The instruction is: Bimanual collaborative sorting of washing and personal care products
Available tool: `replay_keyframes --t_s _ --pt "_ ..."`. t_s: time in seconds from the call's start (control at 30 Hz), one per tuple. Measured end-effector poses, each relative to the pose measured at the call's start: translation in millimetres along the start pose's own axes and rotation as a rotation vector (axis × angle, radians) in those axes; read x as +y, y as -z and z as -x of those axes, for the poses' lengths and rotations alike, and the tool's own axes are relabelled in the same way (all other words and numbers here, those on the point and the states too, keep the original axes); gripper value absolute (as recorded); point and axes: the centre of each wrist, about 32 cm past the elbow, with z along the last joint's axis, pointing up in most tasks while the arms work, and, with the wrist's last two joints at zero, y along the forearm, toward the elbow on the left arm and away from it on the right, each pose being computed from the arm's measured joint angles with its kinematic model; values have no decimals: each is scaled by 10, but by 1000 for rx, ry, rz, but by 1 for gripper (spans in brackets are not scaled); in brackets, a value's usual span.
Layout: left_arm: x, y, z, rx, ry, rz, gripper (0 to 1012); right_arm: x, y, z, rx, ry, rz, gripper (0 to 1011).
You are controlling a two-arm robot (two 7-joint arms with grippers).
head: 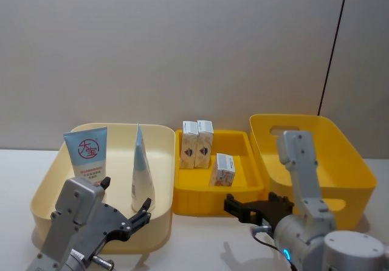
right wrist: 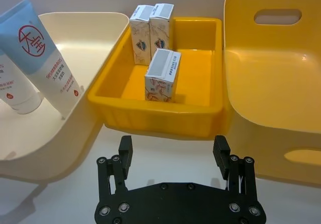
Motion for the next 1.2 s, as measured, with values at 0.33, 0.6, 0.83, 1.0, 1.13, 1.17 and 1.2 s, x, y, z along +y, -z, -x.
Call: replay_keyframes --t_s 0.33,0.6,0.83,1.0,1.13,1.17,1.2 --pt "0 0 0 0 0 0 1001 104 -86 138 5 1 -21 1001" --pt "0 0 0 0 0 0 1001 174 -90 208 10 19 -64 1001" --pt "0 0 0 0 0 0 1001 244 -42 226 16 40 -84 1001" --pt "0 0 0 0 0 0 1002 307 -18 222 17 54 -89 1001" --pt "0 0 0 0 0 0 1001 374 -13 215 18 63 -93 1001" --pt "0 0 0 0 0 0 1001 390 -14 214 18 65 -92 1001" --pt "0 0 0 0 0 0 1002 403 -14 213 18 66 -92 1001"
